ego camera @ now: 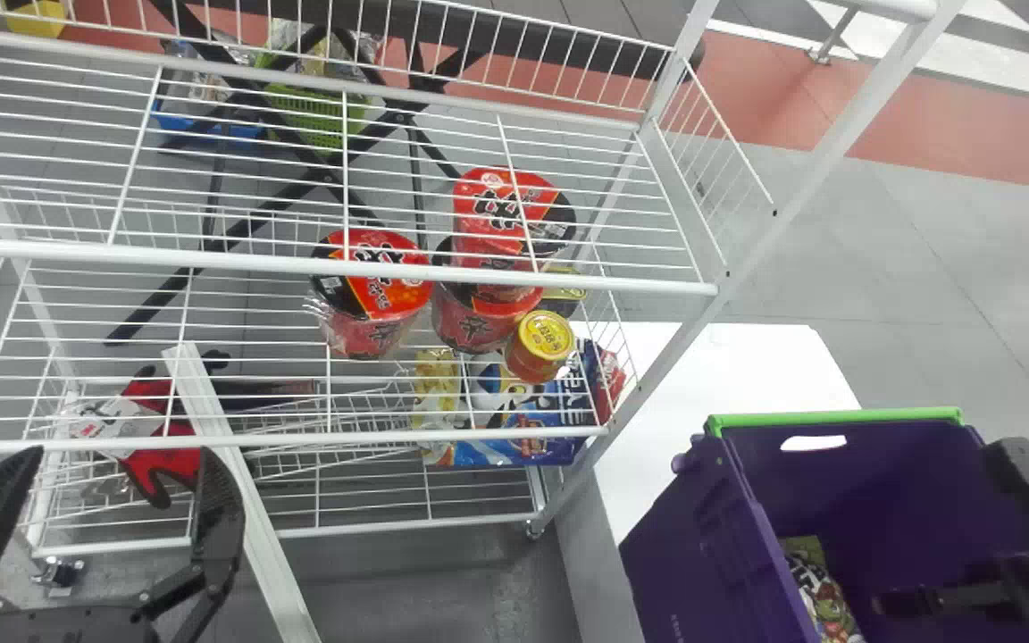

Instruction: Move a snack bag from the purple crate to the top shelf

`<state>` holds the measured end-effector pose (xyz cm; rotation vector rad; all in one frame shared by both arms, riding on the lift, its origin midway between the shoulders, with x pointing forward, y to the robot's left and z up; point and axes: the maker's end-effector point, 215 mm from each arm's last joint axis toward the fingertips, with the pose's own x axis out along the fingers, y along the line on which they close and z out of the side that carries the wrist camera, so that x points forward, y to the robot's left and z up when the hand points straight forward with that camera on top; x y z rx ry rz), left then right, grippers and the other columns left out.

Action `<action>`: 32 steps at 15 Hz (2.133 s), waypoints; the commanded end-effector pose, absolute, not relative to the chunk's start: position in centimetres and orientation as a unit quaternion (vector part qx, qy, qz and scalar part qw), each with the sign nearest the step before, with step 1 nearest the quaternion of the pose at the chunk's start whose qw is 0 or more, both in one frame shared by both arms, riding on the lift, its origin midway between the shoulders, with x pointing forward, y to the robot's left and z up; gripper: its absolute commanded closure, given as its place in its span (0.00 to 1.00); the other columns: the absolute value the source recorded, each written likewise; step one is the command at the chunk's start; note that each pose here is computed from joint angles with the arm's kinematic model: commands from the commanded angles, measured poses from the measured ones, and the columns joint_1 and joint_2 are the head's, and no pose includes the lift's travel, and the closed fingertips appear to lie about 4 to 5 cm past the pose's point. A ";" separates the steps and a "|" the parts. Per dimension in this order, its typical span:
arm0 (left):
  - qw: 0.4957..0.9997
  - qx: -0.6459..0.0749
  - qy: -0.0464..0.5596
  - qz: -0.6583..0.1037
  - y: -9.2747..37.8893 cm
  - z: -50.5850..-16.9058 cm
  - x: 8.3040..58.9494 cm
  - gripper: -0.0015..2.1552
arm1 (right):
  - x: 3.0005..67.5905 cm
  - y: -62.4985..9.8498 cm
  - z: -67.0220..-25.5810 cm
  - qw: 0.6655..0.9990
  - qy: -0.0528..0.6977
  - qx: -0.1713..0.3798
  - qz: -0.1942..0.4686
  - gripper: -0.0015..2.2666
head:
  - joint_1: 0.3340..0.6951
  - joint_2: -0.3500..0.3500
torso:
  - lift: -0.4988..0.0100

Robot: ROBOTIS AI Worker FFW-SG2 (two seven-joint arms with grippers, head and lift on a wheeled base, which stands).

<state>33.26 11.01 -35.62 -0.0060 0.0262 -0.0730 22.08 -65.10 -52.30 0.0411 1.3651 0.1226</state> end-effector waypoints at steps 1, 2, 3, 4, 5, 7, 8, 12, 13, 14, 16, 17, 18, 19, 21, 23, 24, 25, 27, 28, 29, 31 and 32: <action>0.999 -0.006 0.008 -0.036 11.1 -35.4 33.2 0.03 | 21.9 -64.5 -53.6 0.771 0.631 0.010 0.087 0.02 | 1.00 0.00 | 0.09; 0.999 -0.005 0.009 -0.036 11.2 -35.5 33.2 0.03 | 21.5 -64.1 -54.3 0.767 0.635 0.013 0.093 0.02 | 1.00 0.00 | 0.09; 0.999 -0.004 0.011 -0.036 11.2 -35.9 33.3 0.03 | 20.9 -63.8 -55.0 0.763 0.639 0.020 0.095 0.02 | 1.00 0.00 | 0.09; 0.999 -0.004 0.014 -0.035 11.3 -36.2 33.4 0.03 | 20.6 -63.6 -55.5 0.761 0.641 0.026 0.098 0.02 | 1.00 0.00 | 0.09; 0.999 -0.007 0.015 -0.034 11.4 -36.3 33.5 0.03 | 20.2 -63.2 -56.0 0.759 0.643 0.032 0.099 0.02 | 1.00 0.00 | 0.09; 0.999 -0.011 0.017 -0.035 11.5 -36.5 33.8 0.03 | 19.2 -62.3 -57.3 0.752 0.649 0.044 0.104 0.02 | 1.00 0.00 | 0.09; 0.999 -0.013 0.019 -0.035 11.6 -36.7 33.9 0.03 | 18.5 -62.0 -58.0 0.747 0.655 0.048 0.105 0.02 | 1.00 0.00 | 0.09; 0.999 -0.020 0.025 -0.030 12.4 -37.2 34.5 0.03 | 17.2 -61.7 -58.7 0.742 0.660 0.050 0.109 0.02 | 1.00 0.00 | 0.09; 0.999 -0.020 0.024 -0.028 12.7 -37.2 34.6 0.03 | 17.1 -61.8 -58.7 0.741 0.660 0.045 0.112 0.02 | 1.00 0.00 | 0.09; 0.999 -0.023 0.025 -0.026 12.9 -37.3 34.7 0.03 | 16.7 -62.1 -59.0 0.738 0.664 0.034 0.114 0.02 | 1.00 0.00 | 0.09; 0.999 -0.023 0.026 -0.024 13.1 -37.4 34.7 0.03 | 16.1 -62.9 -59.7 0.732 0.671 0.006 0.115 0.02 | 1.00 0.00 | 0.09; 0.999 -0.023 0.027 -0.023 13.2 -37.5 34.7 0.03 | 16.1 -63.0 -59.7 0.732 0.672 0.001 0.115 0.02 | 1.00 0.00 | 0.09; 0.999 -0.024 0.027 -0.022 13.2 -37.5 34.7 0.03 | 16.1 -63.1 -59.8 0.732 0.672 -0.001 0.115 0.02 | 1.00 0.00 | 0.09; 0.999 -0.023 0.026 -0.022 13.2 -37.4 34.9 0.03 | 16.1 -63.2 -59.7 0.732 0.672 -0.003 0.114 0.02 | 1.00 0.00 | 0.09; 0.999 -0.018 0.024 -0.020 13.5 -37.4 35.2 0.03 | 15.6 -63.8 -60.0 0.721 0.685 -0.018 0.103 0.02 | 1.00 0.00 | 0.09; 1.000 -0.012 0.020 -0.012 14.0 -37.4 35.6 0.03 | 15.4 -64.3 -60.3 0.712 0.695 -0.031 0.093 0.02 | 1.00 0.00 | 0.09; 1.000 -0.010 0.019 -0.010 14.3 -37.3 35.8 0.03 | 15.7 -64.3 -60.2 0.715 0.693 -0.031 0.091 0.02 | 1.00 0.00 | 0.09; 1.000 -0.009 0.019 -0.008 14.4 -37.5 36.0 0.03 | 15.7 -64.6 -60.2 0.714 0.694 -0.035 0.086 0.02 | 1.00 0.00 | 0.09; 1.000 -0.007 0.018 -0.006 14.6 -37.8 36.5 0.03 | 16.4 -64.9 -60.1 0.725 0.684 -0.032 0.076 0.04 | 1.00 0.00 | 0.09; 1.000 -0.007 0.016 -0.005 14.7 -37.9 36.6 0.03 | 16.6 -65.0 -60.0 0.731 0.679 -0.024 0.068 0.04 | 1.00 0.00 | 0.09; 1.000 -0.010 0.009 -0.005 14.8 -37.7 36.7 0.03 | 16.7 -65.1 -60.1 0.736 0.674 -0.016 0.057 0.04 | 1.00 0.00 | 0.09; 1.000 -0.012 0.008 -0.009 14.7 -37.8 37.0 0.03 | 16.3 -65.8 -60.5 0.739 0.672 -0.014 0.029 0.04 | 1.00 0.00 | 0.09; 1.000 -0.013 0.007 -0.009 14.7 -37.7 37.0 0.03 | 15.8 -66.1 -60.9 0.737 0.675 -0.015 0.010 0.04 | 1.00 0.00 | 0.09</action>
